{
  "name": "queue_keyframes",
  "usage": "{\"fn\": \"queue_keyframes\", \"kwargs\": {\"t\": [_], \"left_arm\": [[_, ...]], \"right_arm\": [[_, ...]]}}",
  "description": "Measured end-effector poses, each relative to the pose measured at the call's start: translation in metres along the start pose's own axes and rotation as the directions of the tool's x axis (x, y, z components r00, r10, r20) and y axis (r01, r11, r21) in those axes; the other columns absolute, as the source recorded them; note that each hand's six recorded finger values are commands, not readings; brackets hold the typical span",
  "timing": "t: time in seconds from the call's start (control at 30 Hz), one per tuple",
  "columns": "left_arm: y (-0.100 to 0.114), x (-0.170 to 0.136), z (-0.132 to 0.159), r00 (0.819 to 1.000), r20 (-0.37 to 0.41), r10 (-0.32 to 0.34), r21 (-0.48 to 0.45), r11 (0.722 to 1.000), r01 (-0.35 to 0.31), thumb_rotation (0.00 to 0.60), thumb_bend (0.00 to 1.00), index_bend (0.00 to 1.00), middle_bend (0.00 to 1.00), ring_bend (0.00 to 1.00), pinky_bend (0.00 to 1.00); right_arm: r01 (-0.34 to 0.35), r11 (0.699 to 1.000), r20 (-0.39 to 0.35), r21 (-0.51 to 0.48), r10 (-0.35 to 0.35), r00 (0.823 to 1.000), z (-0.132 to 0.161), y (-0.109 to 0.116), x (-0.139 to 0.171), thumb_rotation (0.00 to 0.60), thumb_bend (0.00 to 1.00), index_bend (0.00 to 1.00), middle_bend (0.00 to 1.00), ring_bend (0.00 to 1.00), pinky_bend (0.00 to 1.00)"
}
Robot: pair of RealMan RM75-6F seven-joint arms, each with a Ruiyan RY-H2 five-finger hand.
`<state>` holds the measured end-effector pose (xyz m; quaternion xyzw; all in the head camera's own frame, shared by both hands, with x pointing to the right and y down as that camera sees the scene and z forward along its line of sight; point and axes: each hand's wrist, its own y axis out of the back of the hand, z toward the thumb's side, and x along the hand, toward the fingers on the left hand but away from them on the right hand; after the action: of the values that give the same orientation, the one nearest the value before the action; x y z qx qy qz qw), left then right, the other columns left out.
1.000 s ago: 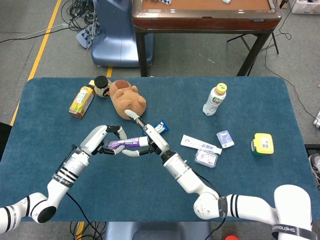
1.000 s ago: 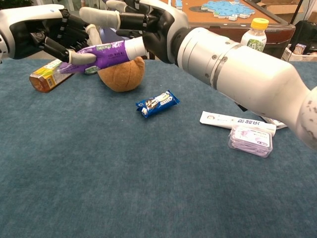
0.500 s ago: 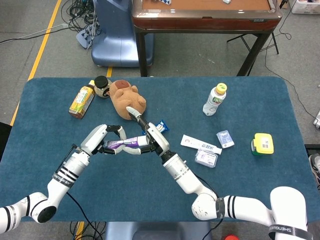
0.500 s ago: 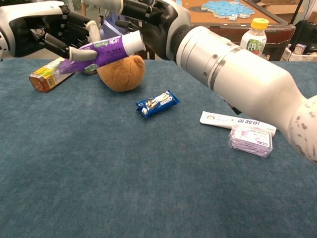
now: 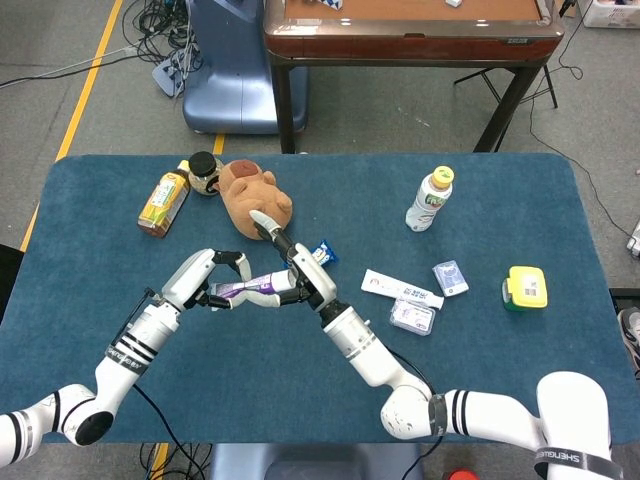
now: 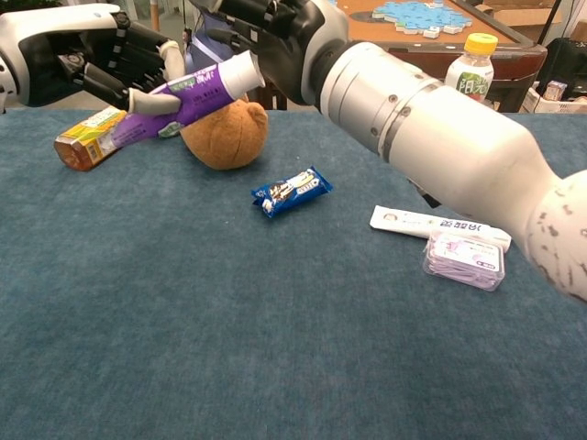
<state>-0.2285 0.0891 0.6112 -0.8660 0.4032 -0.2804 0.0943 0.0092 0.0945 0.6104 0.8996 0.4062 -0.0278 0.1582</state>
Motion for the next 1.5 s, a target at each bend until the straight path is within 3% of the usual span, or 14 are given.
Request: {"fn": "queue_keyframes", "kwargs": {"t": [0.3, 0.6, 0.9, 1.1, 1.33, 1.5], "left_arm": [[0.002, -0.001, -0.002, 1.0, 0.001, 0.008, 0.002, 1.0, -0.008, 0.6, 0.61, 0.57, 0.69, 0.45, 0.35], [0.004, -0.004, -0.015, 1.0, -0.007, -0.022, 0.004, 1.0, 0.022, 0.6, 0.61, 0.57, 0.69, 0.45, 0.35], [0.0, -0.006, -0.037, 0.998, -0.01, -0.054, 0.174, 0.983, 0.055, 0.6, 0.61, 0.57, 0.68, 0.44, 0.35], [-0.009, -0.005, -0.053, 0.997, -0.01, -0.072, 0.35, 0.934, 0.071, 0.6, 0.6, 0.53, 0.63, 0.42, 0.35], [-0.029, -0.005, -0.076, 0.995, -0.011, -0.098, 0.564, 0.822, 0.087, 0.6, 0.6, 0.48, 0.58, 0.4, 0.35], [-0.044, -0.005, -0.088, 0.993, -0.024, -0.114, 0.606, 0.788, 0.105, 0.6, 0.6, 0.47, 0.57, 0.39, 0.35]], "right_arm": [[-0.008, 1.0, -0.002, 0.019, 0.008, 1.0, 0.001, 0.001, 0.002, 0.545, 0.0, 0.0, 0.0, 0.0, 0.0], [0.011, 0.994, -0.011, 0.108, -0.009, 1.0, 0.012, 0.022, 0.016, 0.547, 0.0, 0.0, 0.0, 0.0, 0.0], [0.032, 0.963, -0.037, 0.269, -0.022, 0.999, 0.035, 0.053, 0.031, 0.546, 0.0, 0.0, 0.0, 0.0, 0.0], [0.05, 0.917, -0.033, 0.396, -0.04, 0.999, 0.048, 0.078, 0.05, 0.545, 0.0, 0.0, 0.0, 0.0, 0.0], [0.071, 0.856, -0.011, 0.513, -0.076, 0.997, 0.055, 0.106, 0.077, 0.545, 0.0, 0.0, 0.0, 0.0, 0.0], [0.084, 0.825, 0.011, 0.559, -0.109, 0.994, 0.054, 0.124, 0.096, 0.544, 0.0, 0.0, 0.0, 0.0, 0.0]]}}
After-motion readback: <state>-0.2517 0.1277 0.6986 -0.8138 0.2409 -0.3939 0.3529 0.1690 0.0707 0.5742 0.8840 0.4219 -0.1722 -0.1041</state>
